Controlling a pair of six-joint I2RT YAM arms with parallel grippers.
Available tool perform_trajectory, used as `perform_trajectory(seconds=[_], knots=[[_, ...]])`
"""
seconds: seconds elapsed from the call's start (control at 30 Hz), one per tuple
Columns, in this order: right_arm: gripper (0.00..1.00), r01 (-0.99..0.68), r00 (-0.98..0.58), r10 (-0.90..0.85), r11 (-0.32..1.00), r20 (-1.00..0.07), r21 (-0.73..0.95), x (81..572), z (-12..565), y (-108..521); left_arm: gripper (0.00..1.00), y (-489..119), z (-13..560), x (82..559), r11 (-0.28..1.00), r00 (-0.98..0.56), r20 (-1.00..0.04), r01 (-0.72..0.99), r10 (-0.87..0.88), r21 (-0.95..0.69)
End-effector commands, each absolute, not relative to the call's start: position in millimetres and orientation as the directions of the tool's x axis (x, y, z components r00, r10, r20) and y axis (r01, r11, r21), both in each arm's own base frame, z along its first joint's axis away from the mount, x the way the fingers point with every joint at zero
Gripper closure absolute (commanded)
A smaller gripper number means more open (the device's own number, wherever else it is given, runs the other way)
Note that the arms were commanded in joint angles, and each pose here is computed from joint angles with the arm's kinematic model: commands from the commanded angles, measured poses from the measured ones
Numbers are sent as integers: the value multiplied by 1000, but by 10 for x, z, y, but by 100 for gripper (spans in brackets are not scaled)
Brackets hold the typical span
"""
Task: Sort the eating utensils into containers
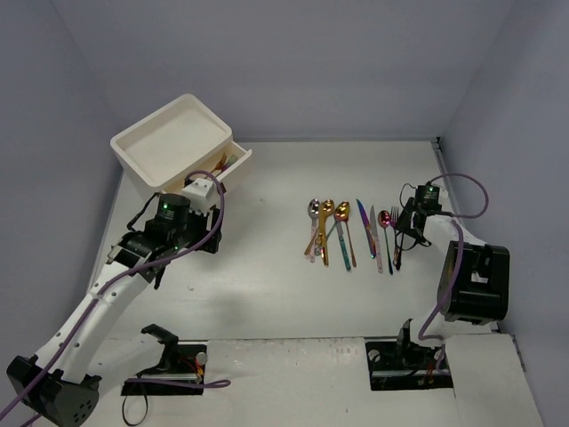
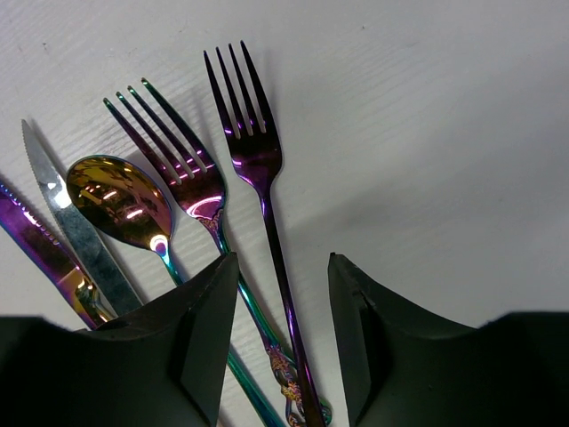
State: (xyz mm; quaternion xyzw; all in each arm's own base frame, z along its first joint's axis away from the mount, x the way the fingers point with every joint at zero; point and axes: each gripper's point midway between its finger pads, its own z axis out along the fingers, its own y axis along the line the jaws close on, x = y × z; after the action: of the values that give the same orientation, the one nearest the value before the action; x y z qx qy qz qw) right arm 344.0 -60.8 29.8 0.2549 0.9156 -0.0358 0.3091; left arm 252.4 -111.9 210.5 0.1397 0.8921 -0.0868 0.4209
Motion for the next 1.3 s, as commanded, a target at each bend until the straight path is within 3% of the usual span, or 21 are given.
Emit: perform_trajectory(seconds=[0.0,0.6,0.73,0.9,1.07,1.27], knots=[[60,504,-665,434,862,-609,64,3479,267,-687,31,-1156,2241,2652,950,-564,-815,307,137,-52],[68,526,-692,456,849,-560,40,3464,100,-679,31,-1161,2198,2651,950,-575,-806,309,144,-51],[77,523,-696,448,852,-561,31,3478,92,-700,31,-1160,2196,2650,950,-575,-805,309,143,-51],[98,520,-693,441,854,-570,28,3504,128,-722,31,-1159,2170,2648,950,-581,-801,307,144,-51],[100,511,-637,422,857,-645,56,3644,473,-735,31,-1186,2174,2655,948,-583,-800,313,141,-61],[100,421,-485,377,891,-789,168,3800,1411,-392,31,-1323,2237,2599,941,-608,-793,283,25,-188]])
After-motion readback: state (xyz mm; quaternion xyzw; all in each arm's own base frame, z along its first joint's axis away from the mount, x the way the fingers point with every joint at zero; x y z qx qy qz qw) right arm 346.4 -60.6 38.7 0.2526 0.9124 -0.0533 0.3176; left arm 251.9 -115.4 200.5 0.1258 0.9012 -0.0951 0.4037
